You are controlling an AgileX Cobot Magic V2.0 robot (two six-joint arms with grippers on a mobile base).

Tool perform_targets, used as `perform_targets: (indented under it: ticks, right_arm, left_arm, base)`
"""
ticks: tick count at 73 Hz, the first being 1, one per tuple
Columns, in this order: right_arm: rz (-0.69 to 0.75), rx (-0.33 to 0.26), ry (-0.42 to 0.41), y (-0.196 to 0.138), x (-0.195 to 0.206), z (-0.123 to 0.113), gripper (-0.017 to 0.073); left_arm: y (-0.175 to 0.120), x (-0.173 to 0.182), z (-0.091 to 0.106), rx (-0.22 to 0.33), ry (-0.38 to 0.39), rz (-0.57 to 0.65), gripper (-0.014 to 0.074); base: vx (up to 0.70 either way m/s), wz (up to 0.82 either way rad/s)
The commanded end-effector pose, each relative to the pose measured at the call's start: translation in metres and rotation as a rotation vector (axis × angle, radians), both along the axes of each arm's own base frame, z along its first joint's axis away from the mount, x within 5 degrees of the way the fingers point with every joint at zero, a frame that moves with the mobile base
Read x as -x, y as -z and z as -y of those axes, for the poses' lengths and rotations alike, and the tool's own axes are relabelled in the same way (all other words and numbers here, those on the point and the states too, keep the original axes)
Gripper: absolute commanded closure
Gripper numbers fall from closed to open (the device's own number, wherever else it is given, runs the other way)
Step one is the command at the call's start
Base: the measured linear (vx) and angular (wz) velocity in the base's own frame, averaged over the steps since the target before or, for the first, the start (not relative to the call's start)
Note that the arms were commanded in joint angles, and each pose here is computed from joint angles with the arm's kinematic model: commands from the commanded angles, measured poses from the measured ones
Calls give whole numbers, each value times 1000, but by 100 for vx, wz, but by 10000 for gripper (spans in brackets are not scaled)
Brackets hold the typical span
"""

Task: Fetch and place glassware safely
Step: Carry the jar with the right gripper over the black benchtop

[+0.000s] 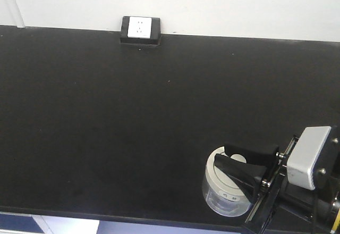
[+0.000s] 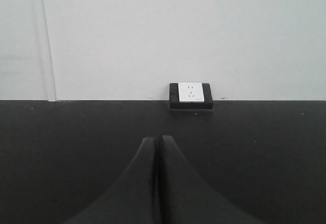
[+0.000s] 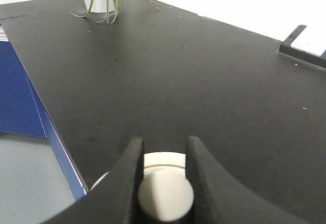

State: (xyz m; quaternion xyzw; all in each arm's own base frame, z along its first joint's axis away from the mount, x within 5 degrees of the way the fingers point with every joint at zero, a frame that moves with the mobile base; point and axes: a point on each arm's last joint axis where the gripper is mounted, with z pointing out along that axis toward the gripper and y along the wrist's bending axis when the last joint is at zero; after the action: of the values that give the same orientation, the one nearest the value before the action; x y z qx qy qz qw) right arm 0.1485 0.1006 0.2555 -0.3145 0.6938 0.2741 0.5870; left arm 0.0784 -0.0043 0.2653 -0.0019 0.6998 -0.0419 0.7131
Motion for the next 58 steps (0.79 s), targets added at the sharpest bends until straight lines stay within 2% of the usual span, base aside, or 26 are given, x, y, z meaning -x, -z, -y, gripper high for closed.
perform_targets:
  ticks: [1, 58]
  right_arm:
    - [58, -79, -27, -17, 0, -3, 560]
    - [53, -80, -25, -17, 0, -3, 560]
  left_arm:
    - [-14, 0, 2, 16, 26, 83, 601]
    - [-14, -1, 2, 16, 27, 81, 601]
  base:
    - [11, 5]
    - [7, -4]
